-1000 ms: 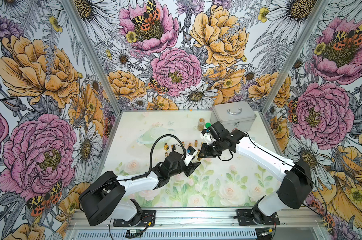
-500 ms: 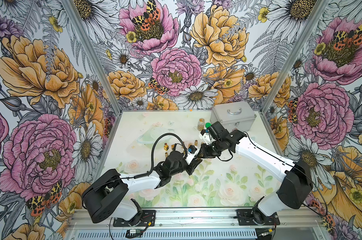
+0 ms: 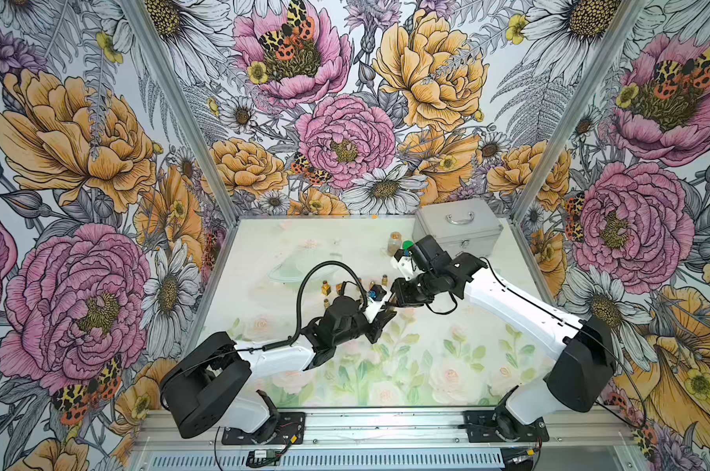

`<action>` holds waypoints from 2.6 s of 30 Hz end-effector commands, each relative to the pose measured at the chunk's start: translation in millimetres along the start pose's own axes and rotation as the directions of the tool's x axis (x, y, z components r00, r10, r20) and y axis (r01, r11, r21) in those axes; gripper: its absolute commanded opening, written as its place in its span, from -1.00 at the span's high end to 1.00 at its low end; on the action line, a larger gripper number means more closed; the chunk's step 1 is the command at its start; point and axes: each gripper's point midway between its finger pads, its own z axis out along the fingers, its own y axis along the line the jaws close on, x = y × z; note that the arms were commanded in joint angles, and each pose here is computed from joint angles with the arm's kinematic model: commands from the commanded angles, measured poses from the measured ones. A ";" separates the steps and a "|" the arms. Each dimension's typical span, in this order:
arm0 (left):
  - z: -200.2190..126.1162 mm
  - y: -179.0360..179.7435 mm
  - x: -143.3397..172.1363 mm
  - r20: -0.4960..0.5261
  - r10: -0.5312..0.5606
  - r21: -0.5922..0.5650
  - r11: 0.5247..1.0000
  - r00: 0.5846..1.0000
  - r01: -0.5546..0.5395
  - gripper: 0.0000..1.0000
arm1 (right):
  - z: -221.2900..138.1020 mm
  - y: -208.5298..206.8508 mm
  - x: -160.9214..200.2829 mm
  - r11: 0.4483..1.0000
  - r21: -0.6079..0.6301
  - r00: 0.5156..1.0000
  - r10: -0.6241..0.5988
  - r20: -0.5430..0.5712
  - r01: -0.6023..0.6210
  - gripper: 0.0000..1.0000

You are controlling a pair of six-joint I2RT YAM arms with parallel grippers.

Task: Open the lipstick cap
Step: Open the cover of the lipstick, then place the cover at the center of the board.

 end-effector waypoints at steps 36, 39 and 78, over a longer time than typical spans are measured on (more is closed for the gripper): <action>-27.4 14.7 8.7 0.001 -0.051 -0.100 0.994 0.999 0.050 1.00 | -48.3 22.4 -32.2 0.996 -0.010 0.979 -0.089 0.184 0.093 0.61; -30.3 17.7 13.4 -0.004 -0.058 -0.120 0.991 0.998 0.057 1.00 | -55.0 23.8 -35.4 0.996 -0.017 0.975 -0.087 0.202 0.092 0.61; -48.4 22.8 12.0 0.028 -0.056 -0.196 0.979 0.998 0.061 1.00 | 78.8 -131.6 6.5 0.876 0.477 0.988 0.002 0.156 -0.078 0.58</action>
